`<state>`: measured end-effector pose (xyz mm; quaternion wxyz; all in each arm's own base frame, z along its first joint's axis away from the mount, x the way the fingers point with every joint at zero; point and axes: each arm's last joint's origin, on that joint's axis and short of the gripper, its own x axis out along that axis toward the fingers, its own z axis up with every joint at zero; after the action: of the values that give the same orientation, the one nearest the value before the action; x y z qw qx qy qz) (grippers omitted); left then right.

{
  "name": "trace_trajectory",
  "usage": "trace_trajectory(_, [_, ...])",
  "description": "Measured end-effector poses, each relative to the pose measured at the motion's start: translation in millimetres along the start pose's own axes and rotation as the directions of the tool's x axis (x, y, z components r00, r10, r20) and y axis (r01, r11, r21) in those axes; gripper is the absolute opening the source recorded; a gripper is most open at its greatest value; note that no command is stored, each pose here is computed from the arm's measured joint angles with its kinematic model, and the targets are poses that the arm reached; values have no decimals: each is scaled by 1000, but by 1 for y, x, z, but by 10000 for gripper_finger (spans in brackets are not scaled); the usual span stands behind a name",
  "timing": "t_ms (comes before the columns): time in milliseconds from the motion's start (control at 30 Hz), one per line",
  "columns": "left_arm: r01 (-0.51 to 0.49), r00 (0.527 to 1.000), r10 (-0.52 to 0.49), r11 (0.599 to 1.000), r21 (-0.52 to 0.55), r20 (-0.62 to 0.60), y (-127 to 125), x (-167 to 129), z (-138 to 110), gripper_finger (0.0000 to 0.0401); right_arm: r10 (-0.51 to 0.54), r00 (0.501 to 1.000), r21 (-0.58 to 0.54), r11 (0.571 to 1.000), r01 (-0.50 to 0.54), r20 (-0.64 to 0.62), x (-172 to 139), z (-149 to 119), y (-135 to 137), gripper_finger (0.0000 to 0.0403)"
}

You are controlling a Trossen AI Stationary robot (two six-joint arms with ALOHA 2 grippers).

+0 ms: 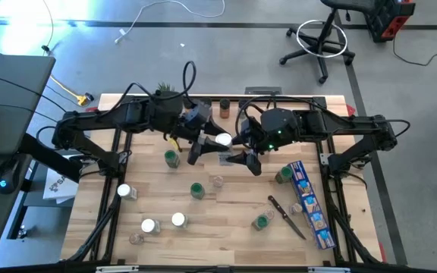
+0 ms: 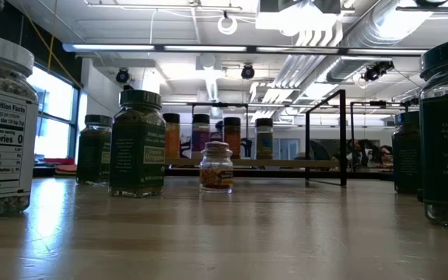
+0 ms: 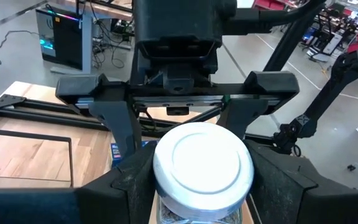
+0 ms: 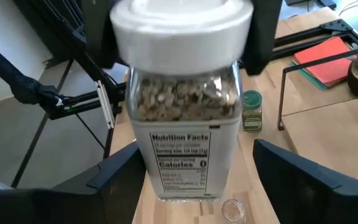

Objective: Shelf spices
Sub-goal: Put the white seasoning bottle on the shelf aligned with the black seasoning bottle

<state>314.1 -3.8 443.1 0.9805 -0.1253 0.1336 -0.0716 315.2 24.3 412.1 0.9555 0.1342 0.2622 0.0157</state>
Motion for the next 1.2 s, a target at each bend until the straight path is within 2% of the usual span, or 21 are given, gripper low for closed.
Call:
trace_trajectory(200, [-24,1000,24,1000,8,-2,0,-5,0,200,-74,994,-4,997,74,-82,-1,-9,-4,285])
trace_trajectory(267, [-15,1000,15,1000,-1,-8,-1,-8,1,200,-133,977,-5,991,134,-169,-1,-18,-8,285])
trace_trajectory(400, [-23,997,23,1000,-1,-74,-5,-20,4,200,-225,932,63,966,252,-283,-4,-31,-13,285])
trace_trajectory(533, [-99,983,105,994,45,-153,-2,-24,0,200,-248,901,112,946,304,-356,-7,-38,-13,284])
trace_trajectory(700, [-191,945,208,978,89,-254,6,-41,-7,200,-238,906,126,946,297,-349,-9,-40,-6,284])
trace_trajectory(900, [-263,888,305,951,164,-345,31,-40,-26,200,-292,903,104,935,339,-317,-10,-43,6,284])
trace_trajectory(1033, [-286,826,348,937,201,-444,56,-34,-51,200,-304,902,115,929,352,-305,-10,-44,11,284])
trace_trajectory(1133, [-296,811,363,931,213,-460,76,-29,-67,200,-297,905,136,927,350,-306,-10,-45,14,284])
trace_trajectory(1200, [-284,821,340,940,188,-458,88,-25,-78,200,-292,906,155,924,350,-306,-10,-46,17,284])
